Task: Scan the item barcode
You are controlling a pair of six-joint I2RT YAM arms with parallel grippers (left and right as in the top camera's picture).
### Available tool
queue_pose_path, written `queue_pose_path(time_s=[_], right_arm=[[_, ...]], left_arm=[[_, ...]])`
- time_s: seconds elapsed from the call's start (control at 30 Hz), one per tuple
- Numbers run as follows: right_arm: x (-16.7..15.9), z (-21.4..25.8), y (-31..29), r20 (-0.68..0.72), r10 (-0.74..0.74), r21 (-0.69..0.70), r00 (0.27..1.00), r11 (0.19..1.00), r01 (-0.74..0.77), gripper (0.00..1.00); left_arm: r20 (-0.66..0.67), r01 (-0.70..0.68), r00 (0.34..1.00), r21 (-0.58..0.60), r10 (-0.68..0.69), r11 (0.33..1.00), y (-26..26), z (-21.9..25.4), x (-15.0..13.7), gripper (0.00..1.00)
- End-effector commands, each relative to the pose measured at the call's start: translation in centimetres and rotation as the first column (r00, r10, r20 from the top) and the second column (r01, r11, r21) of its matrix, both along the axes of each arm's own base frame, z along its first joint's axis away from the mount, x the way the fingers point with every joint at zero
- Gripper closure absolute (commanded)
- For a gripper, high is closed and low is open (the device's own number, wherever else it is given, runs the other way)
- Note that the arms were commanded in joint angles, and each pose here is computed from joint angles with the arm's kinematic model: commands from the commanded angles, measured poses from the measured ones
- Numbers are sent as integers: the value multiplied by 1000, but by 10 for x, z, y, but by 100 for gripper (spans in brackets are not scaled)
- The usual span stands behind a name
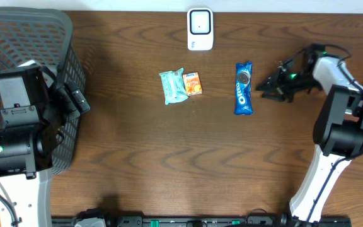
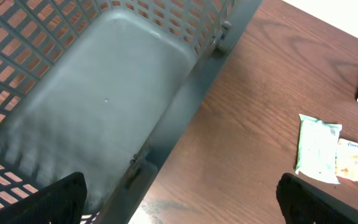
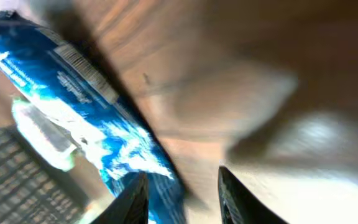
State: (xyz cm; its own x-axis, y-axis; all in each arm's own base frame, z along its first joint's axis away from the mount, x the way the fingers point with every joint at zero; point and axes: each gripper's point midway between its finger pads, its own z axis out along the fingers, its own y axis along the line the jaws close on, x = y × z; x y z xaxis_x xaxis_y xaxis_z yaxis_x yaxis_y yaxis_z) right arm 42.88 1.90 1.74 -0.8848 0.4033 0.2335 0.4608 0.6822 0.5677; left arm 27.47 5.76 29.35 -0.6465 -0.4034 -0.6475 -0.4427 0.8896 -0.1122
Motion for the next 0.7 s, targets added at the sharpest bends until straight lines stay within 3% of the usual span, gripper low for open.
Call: queue_pose_path(time_s=[0.0,0.13,0.23,0.3,0.4,0.67], right_arm=[[12,36,-23,71,88,-220,994,973,-71,67],[13,58,-1,92,196,-224,976,959,-172,62],[13,61,28,119,270,-208,955,948,-242,65],[15,59,44,129,312,-227,941,934,-278,75],[21,59,69,169,364,-248,916,915,-318,99],[18,35,82,82,398,-456,914,830,-321,99]], left_arm=[[16,-14,1000,5,14,1000,3,7,0,2],[16,-14,1000,5,14,1000,3,7,0,2],[16,-14,1000,5,14,1000,3,7,0,2],[16,-14,1000,5,14,1000,3,7,0,2],[16,-14,1000,5,14,1000,3,7,0,2],[16,-14,1000,5,14,1000,3,7,0,2]])
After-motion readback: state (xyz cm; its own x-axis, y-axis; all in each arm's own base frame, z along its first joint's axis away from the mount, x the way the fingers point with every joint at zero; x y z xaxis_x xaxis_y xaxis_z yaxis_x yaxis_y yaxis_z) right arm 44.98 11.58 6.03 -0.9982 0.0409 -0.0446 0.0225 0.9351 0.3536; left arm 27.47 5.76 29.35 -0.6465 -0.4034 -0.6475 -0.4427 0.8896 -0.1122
